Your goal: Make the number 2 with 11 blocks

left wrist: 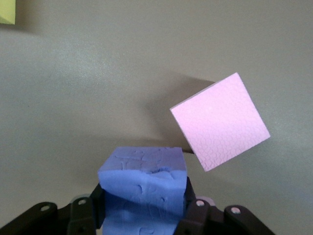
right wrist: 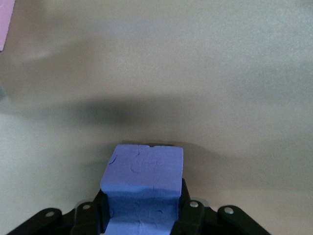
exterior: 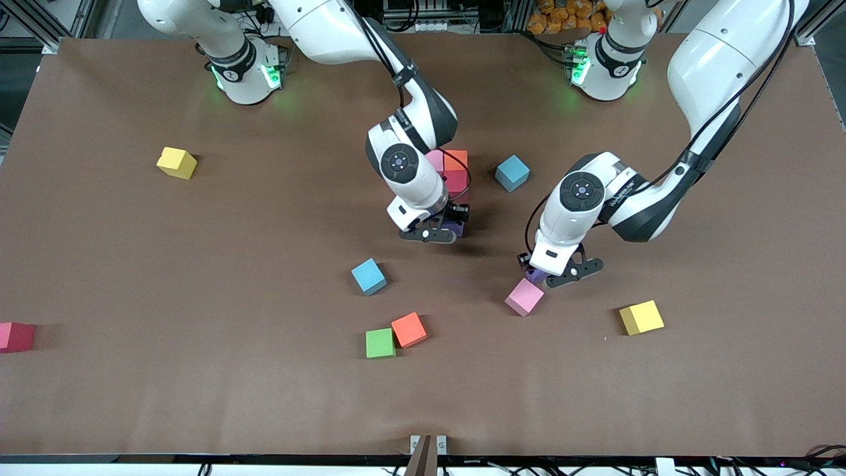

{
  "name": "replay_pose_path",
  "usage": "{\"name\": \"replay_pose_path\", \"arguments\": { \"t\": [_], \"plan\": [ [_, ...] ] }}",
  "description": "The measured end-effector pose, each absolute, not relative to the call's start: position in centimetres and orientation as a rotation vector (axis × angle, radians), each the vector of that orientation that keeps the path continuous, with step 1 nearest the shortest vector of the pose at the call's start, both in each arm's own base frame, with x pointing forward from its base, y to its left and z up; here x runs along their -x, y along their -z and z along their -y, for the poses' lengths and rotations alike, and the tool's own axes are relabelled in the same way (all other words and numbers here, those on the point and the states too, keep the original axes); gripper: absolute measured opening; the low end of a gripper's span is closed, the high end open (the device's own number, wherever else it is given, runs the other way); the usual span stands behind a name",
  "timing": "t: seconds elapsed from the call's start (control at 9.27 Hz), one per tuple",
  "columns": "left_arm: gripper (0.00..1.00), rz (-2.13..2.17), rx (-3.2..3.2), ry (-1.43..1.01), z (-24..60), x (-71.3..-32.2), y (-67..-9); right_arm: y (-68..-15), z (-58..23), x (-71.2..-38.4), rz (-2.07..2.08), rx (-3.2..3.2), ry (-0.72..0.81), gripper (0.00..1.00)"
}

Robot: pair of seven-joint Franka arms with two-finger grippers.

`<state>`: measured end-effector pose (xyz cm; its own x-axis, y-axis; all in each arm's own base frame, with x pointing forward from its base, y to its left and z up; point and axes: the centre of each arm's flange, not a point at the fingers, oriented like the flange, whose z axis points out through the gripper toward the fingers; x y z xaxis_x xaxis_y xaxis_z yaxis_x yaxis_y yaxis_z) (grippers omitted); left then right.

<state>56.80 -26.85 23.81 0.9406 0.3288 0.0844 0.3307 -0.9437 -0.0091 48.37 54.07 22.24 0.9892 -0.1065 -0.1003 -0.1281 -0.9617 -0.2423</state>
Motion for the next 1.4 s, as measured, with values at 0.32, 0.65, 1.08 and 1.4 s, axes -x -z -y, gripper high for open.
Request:
{"name": "replay_pose_path", "arguments": {
  "t": [0.32, 0.65, 1.08, 1.4],
  "plan": [
    [0.6, 0.522, 3.071, 0.124, 26.9, -56.7, -23.7, -21.2, -55.7, -47.3, -0.093, 2.922, -0.149, 0.55],
    [0.6, 0.522, 3.071, 0.124, 26.9, -56.7, -23.7, -21.6, -57.3, -46.9, -0.123, 2.96, -0.237, 0.55],
    [0.6, 0.522, 3.07, 0.124, 26.8, -56.7, -23.7, -21.2, -57.9, -46.8, -0.055, 3.025, -0.213, 0.55],
    [0.6, 0.522, 3.07, 0.124, 26.8, -56.7, -23.7, -21.2, -58.3, -46.3, -0.043, 3.023, -0.221, 0.55]
  ]
}}
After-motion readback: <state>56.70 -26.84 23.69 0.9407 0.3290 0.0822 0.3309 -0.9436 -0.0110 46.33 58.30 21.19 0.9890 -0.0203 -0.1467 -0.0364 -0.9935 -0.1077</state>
